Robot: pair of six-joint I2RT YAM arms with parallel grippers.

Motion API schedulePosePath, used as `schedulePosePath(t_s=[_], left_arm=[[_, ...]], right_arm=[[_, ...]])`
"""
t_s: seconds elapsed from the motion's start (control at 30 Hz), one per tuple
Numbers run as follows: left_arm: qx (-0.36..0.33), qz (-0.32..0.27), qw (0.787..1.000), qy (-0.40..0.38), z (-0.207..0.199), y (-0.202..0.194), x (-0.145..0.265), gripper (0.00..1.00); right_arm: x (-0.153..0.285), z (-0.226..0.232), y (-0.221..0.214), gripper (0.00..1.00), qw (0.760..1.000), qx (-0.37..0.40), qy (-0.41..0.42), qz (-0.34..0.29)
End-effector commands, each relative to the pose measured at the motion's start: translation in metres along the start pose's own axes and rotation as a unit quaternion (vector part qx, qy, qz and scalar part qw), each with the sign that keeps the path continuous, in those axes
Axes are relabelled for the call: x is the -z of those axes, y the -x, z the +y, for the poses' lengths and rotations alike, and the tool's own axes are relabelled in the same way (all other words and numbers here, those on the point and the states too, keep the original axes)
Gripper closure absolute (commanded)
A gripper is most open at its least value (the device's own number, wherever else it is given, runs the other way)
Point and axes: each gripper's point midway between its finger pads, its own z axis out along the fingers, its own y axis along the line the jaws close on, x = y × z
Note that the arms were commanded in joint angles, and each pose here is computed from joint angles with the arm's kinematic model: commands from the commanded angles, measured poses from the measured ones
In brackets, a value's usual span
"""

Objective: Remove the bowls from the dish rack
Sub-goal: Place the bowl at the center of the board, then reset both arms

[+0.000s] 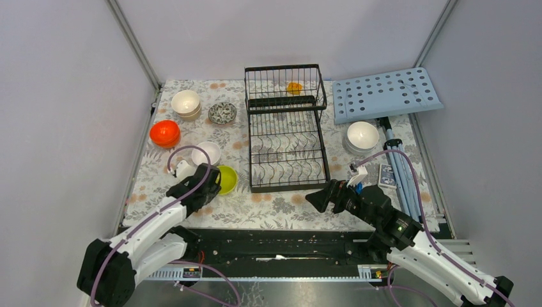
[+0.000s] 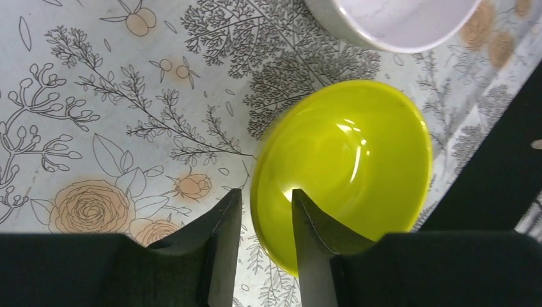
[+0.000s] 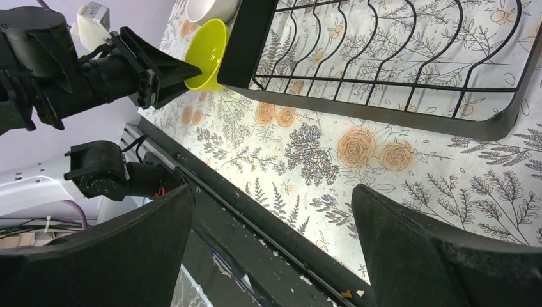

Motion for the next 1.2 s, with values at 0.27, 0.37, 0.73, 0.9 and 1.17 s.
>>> schedulePosePath(t_s=[0.27, 0.37, 0.73, 0.9, 1.17], left_arm=[[0.003, -0.007, 0.999, -0.048, -0.012, 0.010, 0.016, 0.25], [0.004, -0.017, 0.998, -0.061, -0.013, 0.015, 0.022, 0.13], [-0.032, -0.014, 0.995, -0.094, -0.032, 0.030, 0.051, 0.01], [-0.094, -0.027, 0.994, -0.041, -0.041, 0.057, 0.067, 0.01], [-0.107, -0.025, 0.994, -0.018, -0.046, 0.066, 0.077, 0.01]], right_arm=[[0.006, 0.011, 0.015, 0.00, 1.000, -0.002, 0.013, -0.024], [0.006, 0.006, 0.015, 0.00, 1.000, 0.003, 0.001, -0.026], [0.010, -0.009, 0.026, 0.00, 0.997, -0.005, -0.061, -0.042], [0.012, 0.005, 0.037, 0.00, 0.998, 0.001, -0.041, -0.051], [0.000, 0.031, 0.061, 0.00, 0.996, -0.049, -0.033, -0.063]])
